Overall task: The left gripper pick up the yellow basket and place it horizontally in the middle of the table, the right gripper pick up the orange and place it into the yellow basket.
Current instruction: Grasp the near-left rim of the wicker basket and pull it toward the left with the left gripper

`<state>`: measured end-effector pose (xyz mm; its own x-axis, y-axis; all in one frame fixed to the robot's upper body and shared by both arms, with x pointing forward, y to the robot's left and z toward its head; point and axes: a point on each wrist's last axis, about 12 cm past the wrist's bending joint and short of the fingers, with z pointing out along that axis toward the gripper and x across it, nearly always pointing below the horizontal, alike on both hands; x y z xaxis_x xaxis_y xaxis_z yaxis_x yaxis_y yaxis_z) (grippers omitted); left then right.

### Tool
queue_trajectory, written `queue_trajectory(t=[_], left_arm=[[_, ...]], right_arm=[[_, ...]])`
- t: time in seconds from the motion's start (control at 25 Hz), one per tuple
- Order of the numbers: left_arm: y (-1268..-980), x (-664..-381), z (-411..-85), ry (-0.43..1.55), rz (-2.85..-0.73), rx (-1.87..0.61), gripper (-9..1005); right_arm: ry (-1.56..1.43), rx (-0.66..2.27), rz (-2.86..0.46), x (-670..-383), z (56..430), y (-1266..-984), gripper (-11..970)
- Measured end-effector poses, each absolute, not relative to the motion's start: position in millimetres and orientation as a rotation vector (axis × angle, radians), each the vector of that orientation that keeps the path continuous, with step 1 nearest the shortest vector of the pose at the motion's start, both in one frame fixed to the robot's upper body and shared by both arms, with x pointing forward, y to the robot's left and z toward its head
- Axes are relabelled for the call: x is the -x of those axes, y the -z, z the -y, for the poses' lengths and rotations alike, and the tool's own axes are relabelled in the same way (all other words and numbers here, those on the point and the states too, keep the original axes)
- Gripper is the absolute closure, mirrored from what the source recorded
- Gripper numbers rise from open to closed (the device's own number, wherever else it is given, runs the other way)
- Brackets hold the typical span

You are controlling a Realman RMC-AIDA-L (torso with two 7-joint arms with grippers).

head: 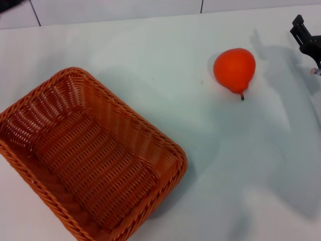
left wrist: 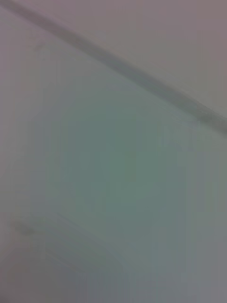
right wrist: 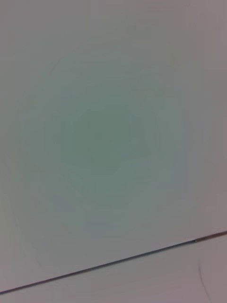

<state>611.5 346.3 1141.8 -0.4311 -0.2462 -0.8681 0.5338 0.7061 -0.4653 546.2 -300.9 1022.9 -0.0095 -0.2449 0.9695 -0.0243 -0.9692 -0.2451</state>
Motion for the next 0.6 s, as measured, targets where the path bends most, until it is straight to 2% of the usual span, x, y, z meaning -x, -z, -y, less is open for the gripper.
queue_trajectory(t=[0.28,0.6], left_arm=[[-1154.7,-621.6,-321.1,0.825,-2.1,-0.601,106],[-1169.4,-621.5,-321.5,0.679,-2.241,-0.794,106]], right_arm=[[2.106,2.092,-0.276,-546.8,299.9,-1023.3,25],[2.096,2.101,-0.278,-545.8,299.2,-1021.7,25]])
